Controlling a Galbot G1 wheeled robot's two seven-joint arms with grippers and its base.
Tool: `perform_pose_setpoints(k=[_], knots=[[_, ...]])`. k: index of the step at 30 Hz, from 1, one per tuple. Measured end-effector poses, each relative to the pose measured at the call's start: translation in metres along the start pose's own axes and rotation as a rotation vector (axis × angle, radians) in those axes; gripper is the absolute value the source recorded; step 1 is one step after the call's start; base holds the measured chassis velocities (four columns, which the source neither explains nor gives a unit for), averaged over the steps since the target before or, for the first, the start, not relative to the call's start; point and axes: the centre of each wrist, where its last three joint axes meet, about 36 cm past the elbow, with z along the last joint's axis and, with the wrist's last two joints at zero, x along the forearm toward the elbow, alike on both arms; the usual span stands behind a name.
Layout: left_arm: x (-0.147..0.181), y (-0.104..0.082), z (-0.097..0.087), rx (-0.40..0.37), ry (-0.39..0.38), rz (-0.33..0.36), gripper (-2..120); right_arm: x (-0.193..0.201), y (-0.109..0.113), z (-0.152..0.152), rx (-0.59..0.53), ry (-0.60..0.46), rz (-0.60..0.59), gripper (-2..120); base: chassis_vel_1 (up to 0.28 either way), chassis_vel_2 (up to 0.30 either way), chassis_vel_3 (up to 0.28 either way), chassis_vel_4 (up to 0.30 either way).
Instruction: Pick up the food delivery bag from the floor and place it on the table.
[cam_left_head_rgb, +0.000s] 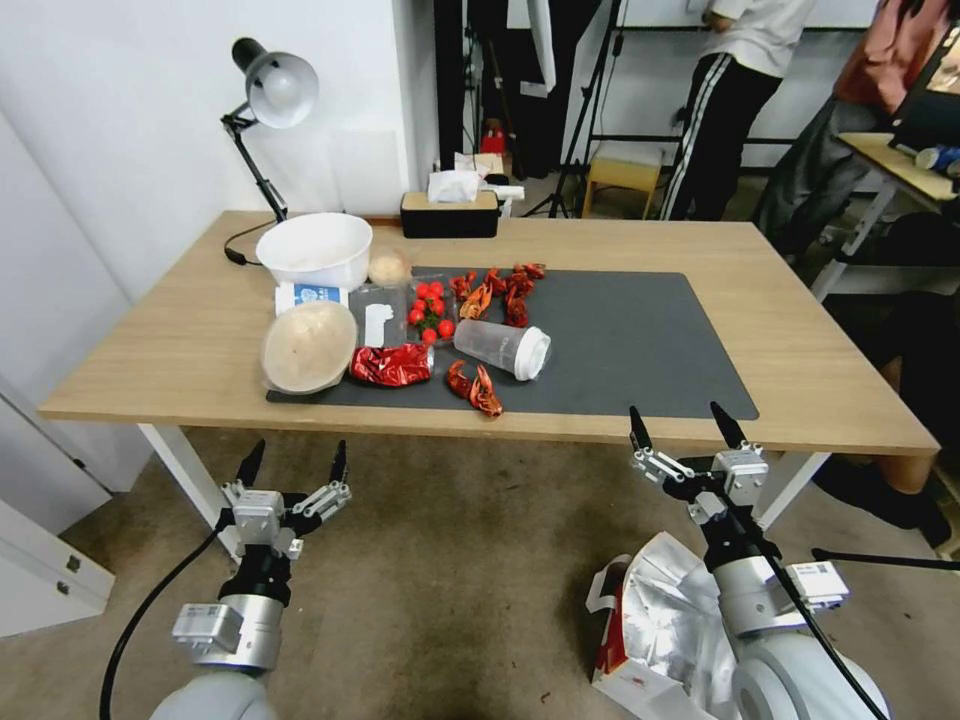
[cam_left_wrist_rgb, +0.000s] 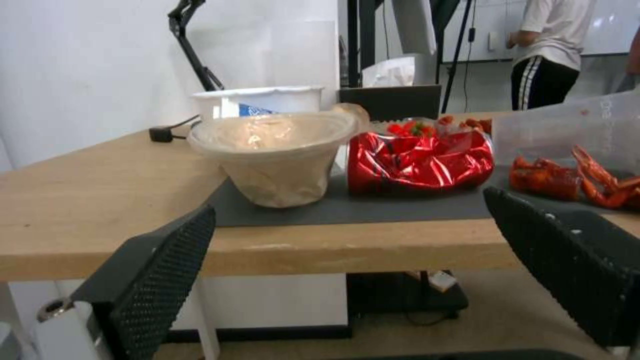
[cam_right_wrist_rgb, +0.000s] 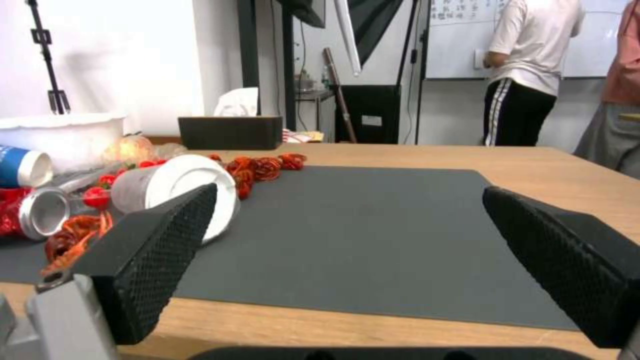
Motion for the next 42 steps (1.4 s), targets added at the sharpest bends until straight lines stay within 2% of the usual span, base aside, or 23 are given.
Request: perform_pose_setpoints(k=[42], knots=[[0.0041,-0.0081,0.0007,-0.013,0.010,0.033,99,0.0016,0.0030,-0.0003,-0.007,-0.016,0.050,100,0.000,0.000,0.000,0.000]])
